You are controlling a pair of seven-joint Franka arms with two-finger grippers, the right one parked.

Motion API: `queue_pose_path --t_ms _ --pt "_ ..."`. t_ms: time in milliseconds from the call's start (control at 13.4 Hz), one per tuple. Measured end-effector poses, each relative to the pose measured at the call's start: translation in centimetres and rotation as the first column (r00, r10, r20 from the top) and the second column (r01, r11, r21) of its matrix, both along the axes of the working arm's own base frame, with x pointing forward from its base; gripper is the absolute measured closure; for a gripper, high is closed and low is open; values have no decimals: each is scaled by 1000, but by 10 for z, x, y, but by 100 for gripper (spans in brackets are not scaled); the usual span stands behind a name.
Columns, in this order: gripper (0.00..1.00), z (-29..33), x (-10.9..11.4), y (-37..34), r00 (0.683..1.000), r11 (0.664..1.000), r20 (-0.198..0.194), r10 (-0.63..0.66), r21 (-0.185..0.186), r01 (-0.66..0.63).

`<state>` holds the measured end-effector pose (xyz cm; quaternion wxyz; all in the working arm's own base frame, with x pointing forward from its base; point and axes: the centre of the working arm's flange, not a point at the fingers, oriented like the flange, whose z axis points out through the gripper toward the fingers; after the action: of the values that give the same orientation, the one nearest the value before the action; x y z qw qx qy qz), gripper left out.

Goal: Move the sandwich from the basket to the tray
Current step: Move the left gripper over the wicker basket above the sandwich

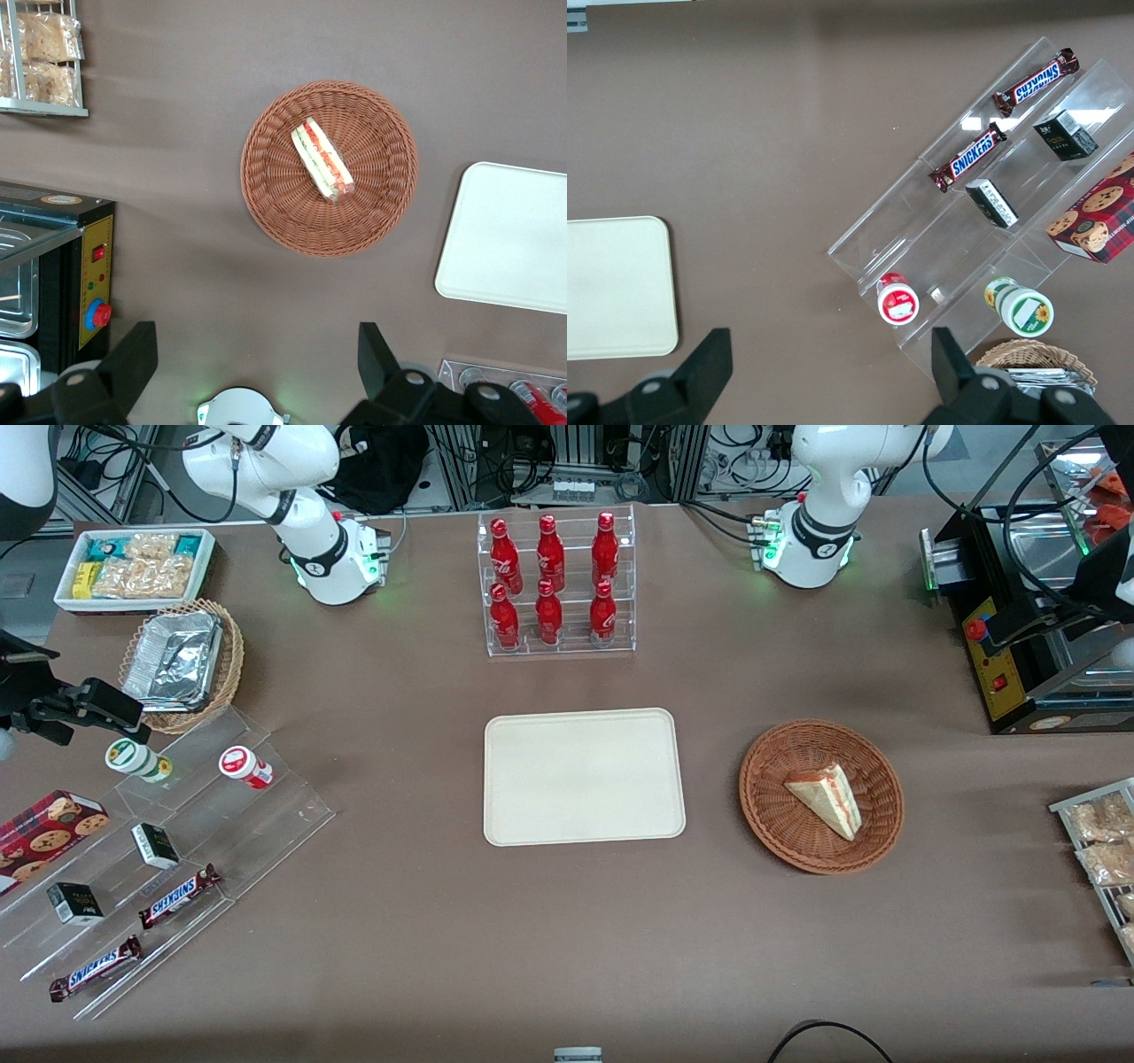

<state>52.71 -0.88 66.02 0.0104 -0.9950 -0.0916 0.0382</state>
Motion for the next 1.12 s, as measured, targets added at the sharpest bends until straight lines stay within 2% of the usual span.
queue_pose_path --t_ms 373,522,746,896,1119 --pt "0 -11 11 -3 1000 1000 5 -7 4 7" --pt "0 -26 23 -10 1000 999 -5 -23 22 23" --pt "0 -73 49 -17 999 999 -19 -37 27 37" --pt "0 -118 61 -22 1000 1000 -6 1 29 0" --pt "0 -182 62 -47 986 986 48 161 34 -163"
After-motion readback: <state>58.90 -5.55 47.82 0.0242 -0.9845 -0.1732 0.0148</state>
